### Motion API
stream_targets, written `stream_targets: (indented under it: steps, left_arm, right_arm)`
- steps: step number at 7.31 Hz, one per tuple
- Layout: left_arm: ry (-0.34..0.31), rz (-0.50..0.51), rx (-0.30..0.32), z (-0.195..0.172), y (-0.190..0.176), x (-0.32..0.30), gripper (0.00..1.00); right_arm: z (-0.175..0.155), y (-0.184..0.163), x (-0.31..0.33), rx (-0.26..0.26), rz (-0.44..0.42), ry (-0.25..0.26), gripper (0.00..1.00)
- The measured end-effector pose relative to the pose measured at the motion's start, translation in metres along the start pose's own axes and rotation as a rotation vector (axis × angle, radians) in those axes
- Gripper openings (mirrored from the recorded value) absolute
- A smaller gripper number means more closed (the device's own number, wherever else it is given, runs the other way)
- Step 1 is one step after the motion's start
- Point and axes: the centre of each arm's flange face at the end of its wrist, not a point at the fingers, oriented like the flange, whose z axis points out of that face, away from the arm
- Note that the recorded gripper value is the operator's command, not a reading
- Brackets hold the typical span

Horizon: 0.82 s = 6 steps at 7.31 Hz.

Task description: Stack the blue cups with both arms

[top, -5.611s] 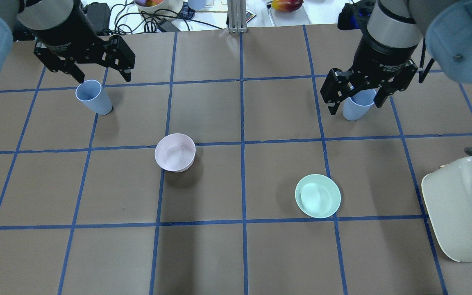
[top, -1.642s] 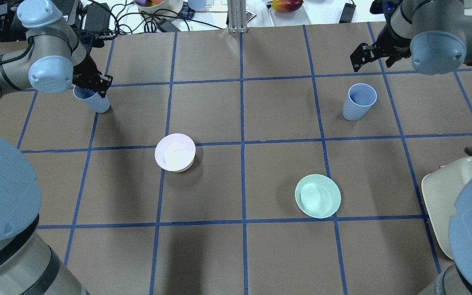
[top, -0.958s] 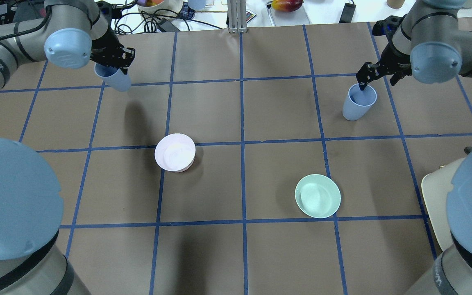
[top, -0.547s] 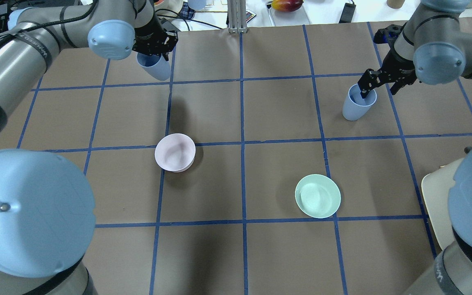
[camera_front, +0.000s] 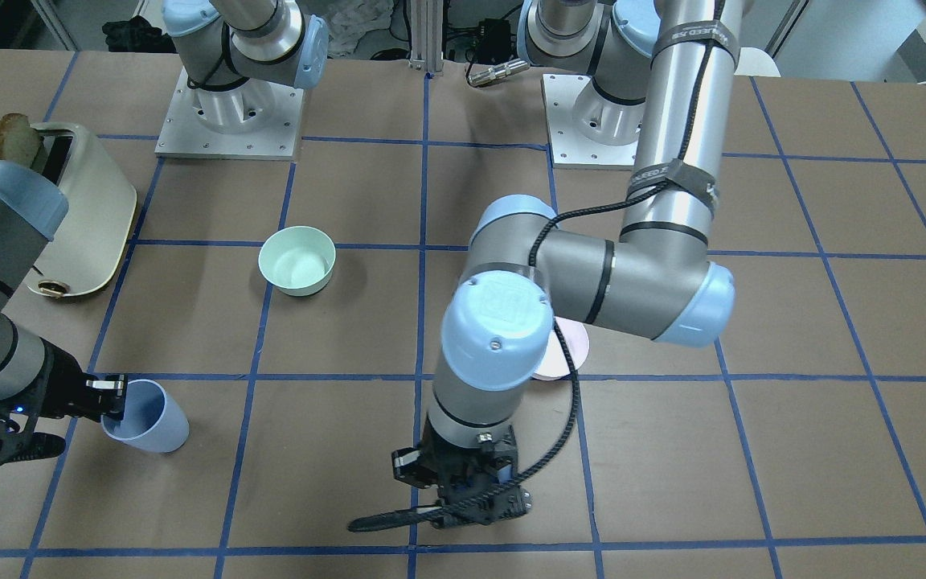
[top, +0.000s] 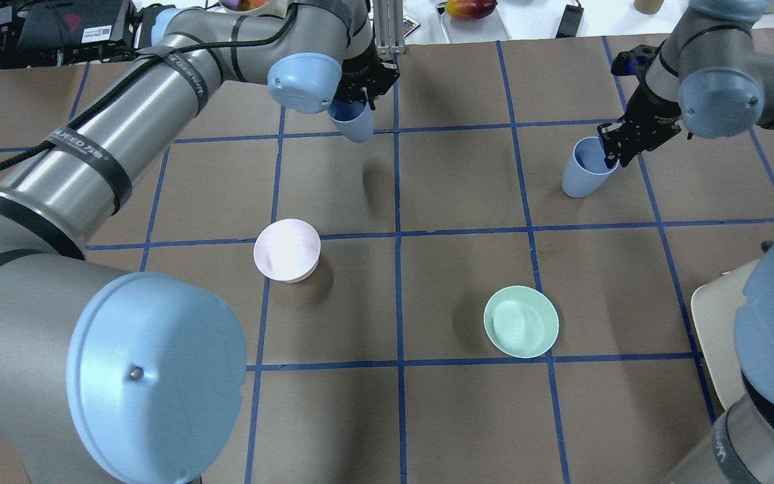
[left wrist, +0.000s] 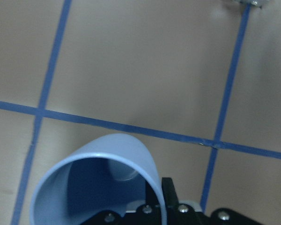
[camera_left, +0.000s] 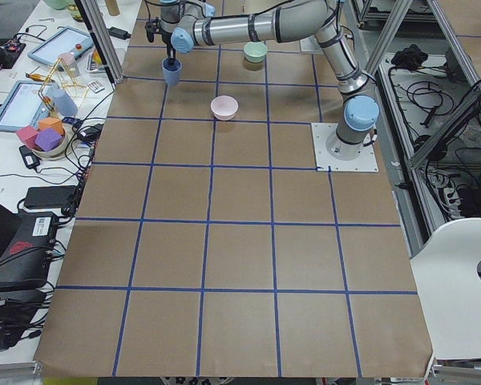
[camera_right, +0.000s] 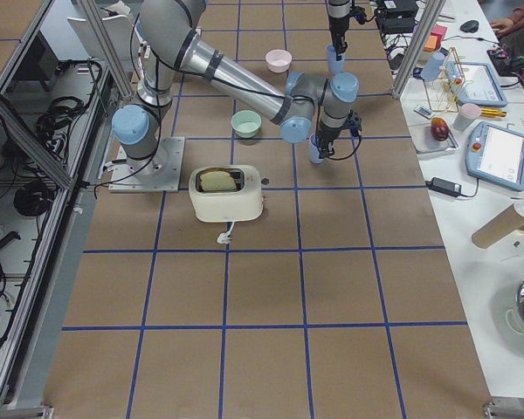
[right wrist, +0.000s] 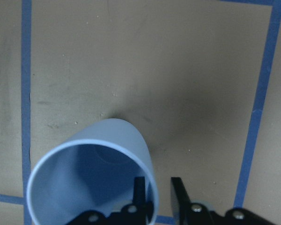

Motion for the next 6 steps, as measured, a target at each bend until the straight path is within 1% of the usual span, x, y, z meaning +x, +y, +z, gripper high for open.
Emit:
stream_targets:
  steps: [2,4,6]
  left_arm:
    - [-0.010,0.078,-0.031,0.021,0.033,0.045,0.00]
    - [-0.022,0.100,-0.044,0.030,0.042,0.054,0.00]
    - [-0.036,0.103,-0.056,0.038,0.044,0.054,0.00]
  right_arm:
    - [-0.004,0.002,0.000,-0.017,0.001,0.000,0.00]
    - [-0.017,-0.002,-0.001,-0.017,0.000,0.000,0.00]
    - [-0.043,-0.010,-0.002,-0.031,0.005,-0.010,0.00]
